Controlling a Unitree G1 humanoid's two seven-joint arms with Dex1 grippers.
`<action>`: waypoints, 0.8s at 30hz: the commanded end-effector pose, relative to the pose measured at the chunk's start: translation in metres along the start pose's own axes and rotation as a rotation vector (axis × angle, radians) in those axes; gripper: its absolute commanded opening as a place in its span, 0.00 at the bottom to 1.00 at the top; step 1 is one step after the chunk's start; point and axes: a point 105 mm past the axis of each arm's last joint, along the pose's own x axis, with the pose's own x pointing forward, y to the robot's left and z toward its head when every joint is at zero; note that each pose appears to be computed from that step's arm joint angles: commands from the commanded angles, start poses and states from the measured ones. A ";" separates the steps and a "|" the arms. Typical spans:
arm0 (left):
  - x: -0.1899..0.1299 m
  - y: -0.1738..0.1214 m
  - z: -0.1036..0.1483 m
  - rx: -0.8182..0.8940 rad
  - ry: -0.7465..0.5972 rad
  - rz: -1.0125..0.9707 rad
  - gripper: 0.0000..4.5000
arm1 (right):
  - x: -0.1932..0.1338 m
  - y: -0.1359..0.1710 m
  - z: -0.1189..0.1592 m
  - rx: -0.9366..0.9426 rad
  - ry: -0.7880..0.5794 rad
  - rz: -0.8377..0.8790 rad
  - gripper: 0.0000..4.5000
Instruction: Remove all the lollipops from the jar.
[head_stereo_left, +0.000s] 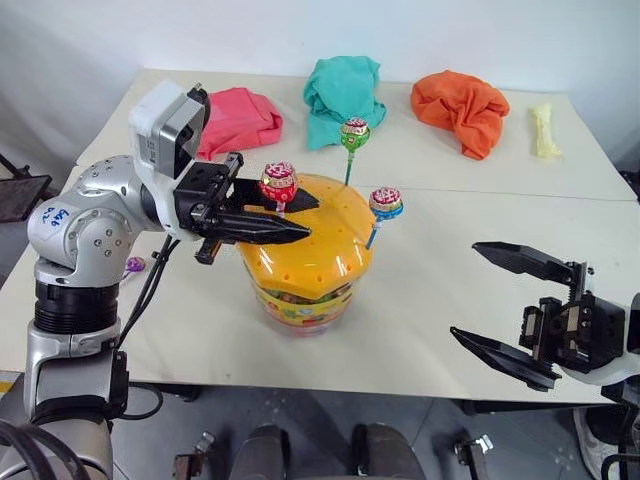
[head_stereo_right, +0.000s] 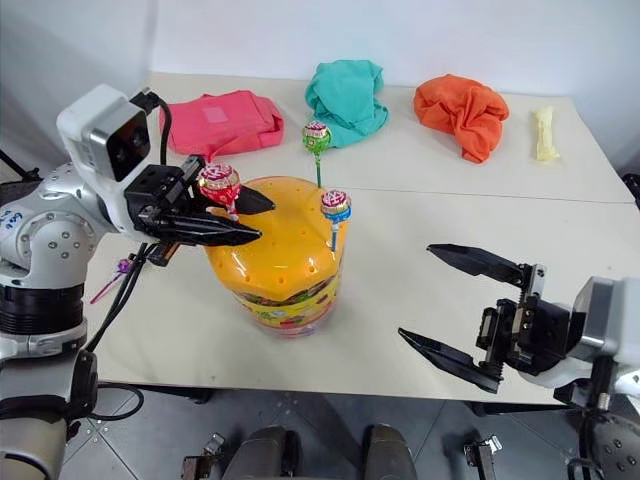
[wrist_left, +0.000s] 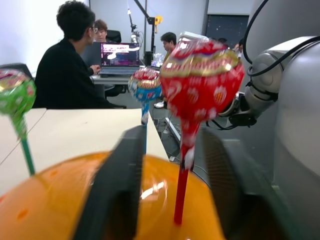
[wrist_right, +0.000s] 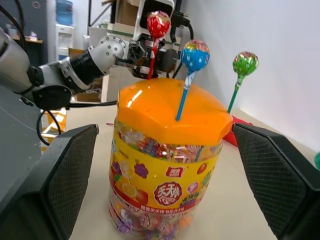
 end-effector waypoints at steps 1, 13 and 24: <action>-0.004 -0.003 0.006 0.039 0.014 -0.007 0.07 | 0.000 0.003 0.010 -0.062 -0.019 0.002 1.00; -0.086 0.027 0.064 -0.066 -0.481 0.430 0.00 | 0.007 -0.006 0.007 -0.046 -0.058 0.028 1.00; -0.216 -0.018 -0.121 -0.466 0.321 1.138 0.00 | 0.011 -0.021 -0.011 0.017 0.020 0.048 1.00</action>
